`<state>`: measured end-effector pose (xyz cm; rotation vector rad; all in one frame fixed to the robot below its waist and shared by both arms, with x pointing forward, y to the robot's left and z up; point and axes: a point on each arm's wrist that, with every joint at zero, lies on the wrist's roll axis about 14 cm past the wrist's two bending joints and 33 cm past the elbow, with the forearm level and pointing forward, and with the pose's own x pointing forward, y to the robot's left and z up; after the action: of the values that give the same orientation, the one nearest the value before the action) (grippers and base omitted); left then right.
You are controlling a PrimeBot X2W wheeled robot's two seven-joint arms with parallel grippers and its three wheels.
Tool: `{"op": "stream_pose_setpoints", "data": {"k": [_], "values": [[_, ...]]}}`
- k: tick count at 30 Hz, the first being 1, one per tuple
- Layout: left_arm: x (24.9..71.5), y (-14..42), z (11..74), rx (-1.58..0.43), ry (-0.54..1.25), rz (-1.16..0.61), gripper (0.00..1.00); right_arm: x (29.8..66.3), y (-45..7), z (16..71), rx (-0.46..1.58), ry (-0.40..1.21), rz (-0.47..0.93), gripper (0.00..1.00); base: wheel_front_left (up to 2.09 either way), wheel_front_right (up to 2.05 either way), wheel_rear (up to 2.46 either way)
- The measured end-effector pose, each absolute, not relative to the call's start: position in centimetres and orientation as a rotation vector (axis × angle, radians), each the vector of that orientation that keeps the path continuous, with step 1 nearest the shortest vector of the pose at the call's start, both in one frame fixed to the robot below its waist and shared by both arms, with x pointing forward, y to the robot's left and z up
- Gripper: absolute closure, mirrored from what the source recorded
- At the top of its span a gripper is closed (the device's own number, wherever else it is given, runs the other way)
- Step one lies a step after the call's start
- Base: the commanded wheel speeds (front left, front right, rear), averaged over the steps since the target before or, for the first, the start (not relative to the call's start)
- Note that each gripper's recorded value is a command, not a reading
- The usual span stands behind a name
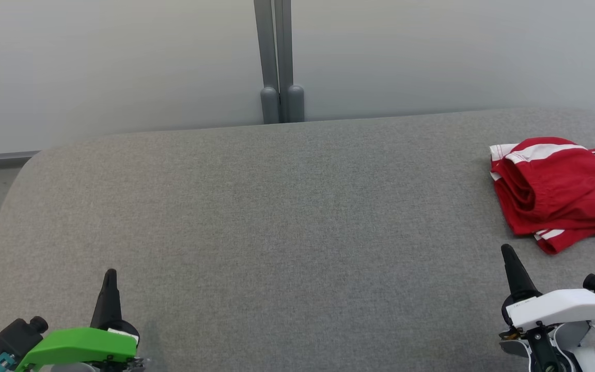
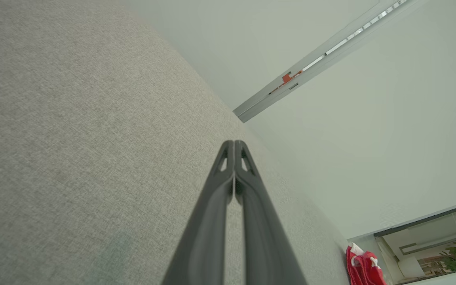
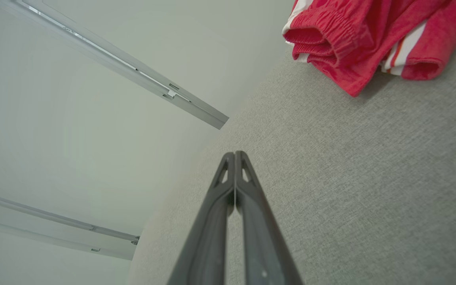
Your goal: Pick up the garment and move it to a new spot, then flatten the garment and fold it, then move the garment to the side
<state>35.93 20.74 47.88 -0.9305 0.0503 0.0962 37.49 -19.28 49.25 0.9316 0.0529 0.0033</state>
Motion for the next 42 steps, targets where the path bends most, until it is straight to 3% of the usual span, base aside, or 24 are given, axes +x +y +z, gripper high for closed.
{"op": "stream_pose_setpoints", "data": {"k": [42], "values": [[37.6,20.3,49.1,-1.34,0.033,0.062,1.0,38.4,-19.7,49.9,1.344,0.035,-0.017,1.0,0.0,0.0,0.0]]}}
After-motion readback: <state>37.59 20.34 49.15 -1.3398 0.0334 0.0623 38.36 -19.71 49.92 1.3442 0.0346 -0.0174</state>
